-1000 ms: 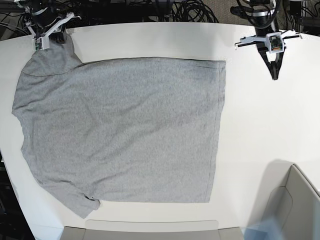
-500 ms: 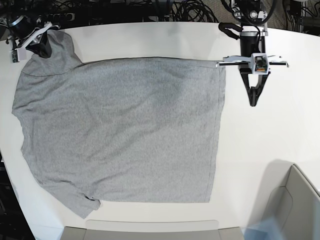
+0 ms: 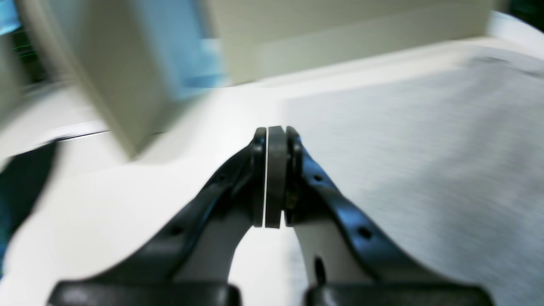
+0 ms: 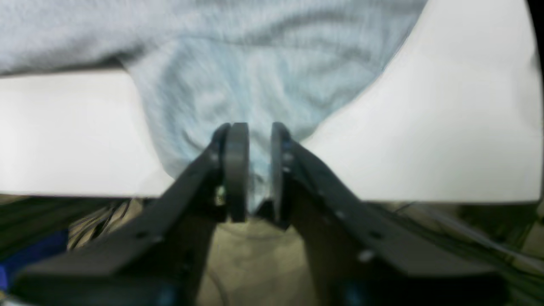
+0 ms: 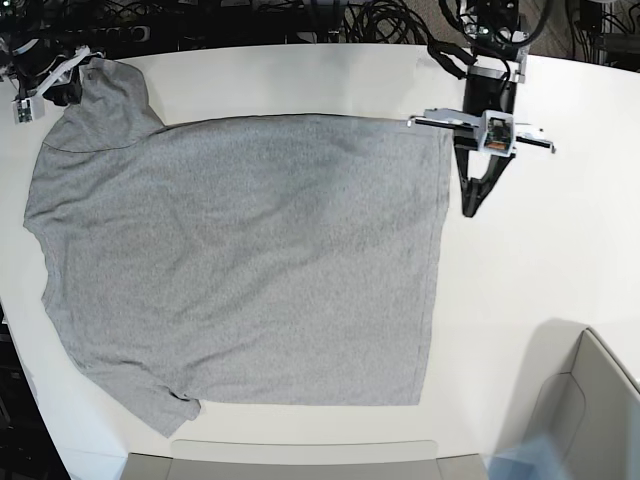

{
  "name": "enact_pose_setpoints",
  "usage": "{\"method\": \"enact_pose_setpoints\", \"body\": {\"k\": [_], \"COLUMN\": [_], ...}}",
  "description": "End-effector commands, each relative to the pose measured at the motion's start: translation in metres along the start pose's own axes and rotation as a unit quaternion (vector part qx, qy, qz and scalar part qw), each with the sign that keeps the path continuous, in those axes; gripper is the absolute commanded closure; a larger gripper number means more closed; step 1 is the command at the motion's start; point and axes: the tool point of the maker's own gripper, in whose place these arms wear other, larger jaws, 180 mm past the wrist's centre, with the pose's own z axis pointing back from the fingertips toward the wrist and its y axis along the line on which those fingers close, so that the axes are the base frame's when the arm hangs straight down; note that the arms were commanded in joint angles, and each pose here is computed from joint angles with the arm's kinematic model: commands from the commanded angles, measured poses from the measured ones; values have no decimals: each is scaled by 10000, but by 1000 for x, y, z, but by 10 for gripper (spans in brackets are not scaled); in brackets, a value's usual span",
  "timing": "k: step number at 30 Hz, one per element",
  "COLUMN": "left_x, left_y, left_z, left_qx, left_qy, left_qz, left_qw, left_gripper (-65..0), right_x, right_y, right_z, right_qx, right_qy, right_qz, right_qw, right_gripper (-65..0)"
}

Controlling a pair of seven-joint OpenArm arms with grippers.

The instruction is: Fold the T-shirt properly

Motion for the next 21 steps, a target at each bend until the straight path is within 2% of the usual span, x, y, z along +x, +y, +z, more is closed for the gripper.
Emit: {"method": "enact_pose_setpoints", "body": {"k": [1,4,9,17,21], "left_x": [9,5,0,-9,-9], "left_y": [1,-1,-2,-4,-5], "left_z": [1,2,2,10,10], "left_qx": [14,-40,-48,-90,-86], "left_qy": [-166,-51,103,275,275], "left_qz": [-9,-4,10,24,30], "left_qw": [9999,10000,9999,9996,9996], "left_gripper": [-1,-1,-1,-1,-1], "right_x": [-1,-19,-44,-31,-37], "right_y": [1,1,-17,-23,-31], "right_z": [2,-8,-30,-39,-42], "right_qx": [80,303,451,423,410], "right_qy": [-6,215,353,197,290], "right_qz": [116,85,-439,-477,-569], "right_qw": [9999,9993,9974,9978,9971], "right_gripper": [-144,-141,-109,-107,-108]}}
